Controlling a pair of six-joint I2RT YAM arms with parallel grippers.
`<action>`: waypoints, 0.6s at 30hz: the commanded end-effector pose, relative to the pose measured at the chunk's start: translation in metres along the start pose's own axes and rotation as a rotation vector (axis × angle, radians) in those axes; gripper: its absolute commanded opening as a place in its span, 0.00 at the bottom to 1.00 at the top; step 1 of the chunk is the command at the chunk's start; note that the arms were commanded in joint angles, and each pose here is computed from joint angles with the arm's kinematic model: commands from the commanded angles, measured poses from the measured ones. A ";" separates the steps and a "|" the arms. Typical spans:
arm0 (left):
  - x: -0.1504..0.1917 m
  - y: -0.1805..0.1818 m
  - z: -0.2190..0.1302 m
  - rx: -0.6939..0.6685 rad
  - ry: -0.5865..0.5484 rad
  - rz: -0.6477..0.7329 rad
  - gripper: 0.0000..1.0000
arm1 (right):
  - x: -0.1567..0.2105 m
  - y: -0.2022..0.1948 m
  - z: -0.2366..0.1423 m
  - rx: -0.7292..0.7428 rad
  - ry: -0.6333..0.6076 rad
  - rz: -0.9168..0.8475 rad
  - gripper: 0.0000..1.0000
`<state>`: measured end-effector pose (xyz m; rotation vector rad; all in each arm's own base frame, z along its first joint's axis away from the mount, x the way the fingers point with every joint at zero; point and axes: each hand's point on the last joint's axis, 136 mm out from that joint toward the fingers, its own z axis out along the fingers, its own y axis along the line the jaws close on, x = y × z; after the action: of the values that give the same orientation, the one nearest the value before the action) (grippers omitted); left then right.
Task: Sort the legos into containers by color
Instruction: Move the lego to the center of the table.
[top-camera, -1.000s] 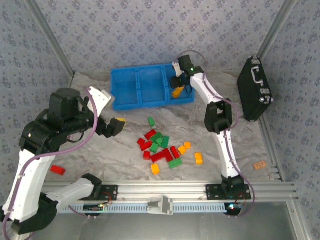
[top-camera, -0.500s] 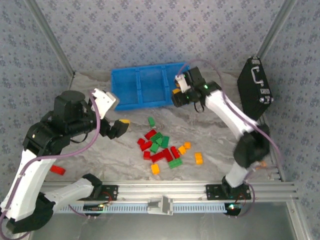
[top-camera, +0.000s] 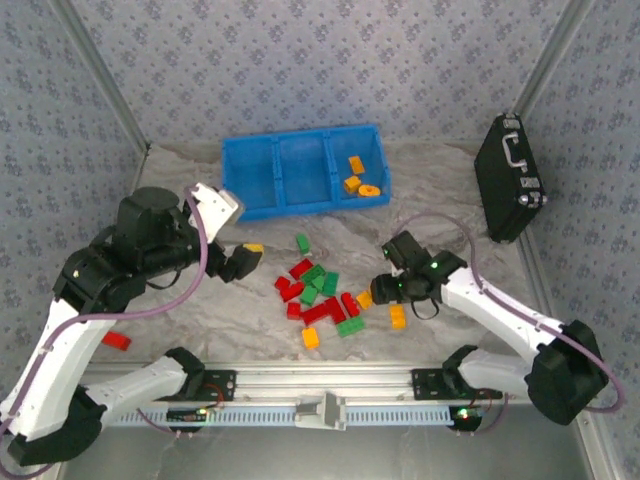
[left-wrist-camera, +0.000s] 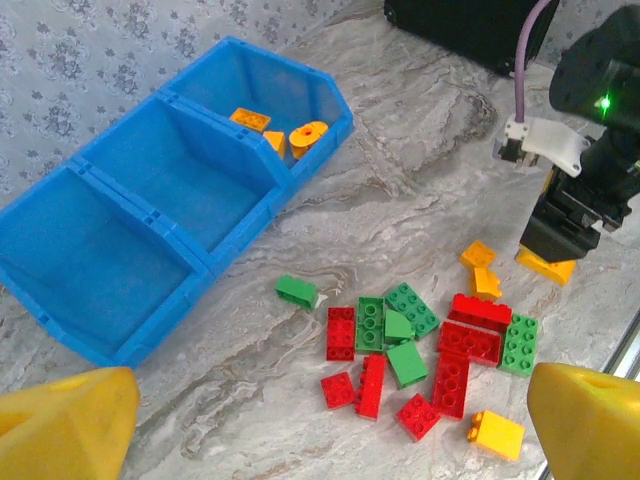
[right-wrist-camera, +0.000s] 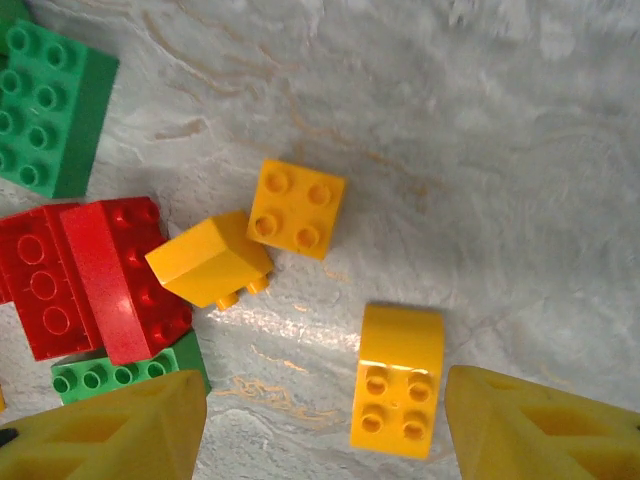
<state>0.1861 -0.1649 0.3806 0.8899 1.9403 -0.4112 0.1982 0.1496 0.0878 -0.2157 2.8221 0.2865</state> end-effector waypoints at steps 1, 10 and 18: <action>-0.006 -0.001 -0.004 -0.004 -0.045 0.006 1.00 | -0.010 0.002 0.006 -0.001 -0.058 0.121 0.66; -0.001 -0.005 -0.012 0.004 -0.059 -0.002 1.00 | -0.035 0.015 0.047 0.015 -0.059 0.082 0.62; 0.003 -0.005 -0.020 -0.005 -0.066 -0.019 1.00 | -0.033 0.014 0.072 0.111 0.019 0.030 0.56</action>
<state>0.1727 -0.1576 0.3854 0.8640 1.8956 -0.4351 0.2495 0.1936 0.0451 -0.1279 2.8206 0.2552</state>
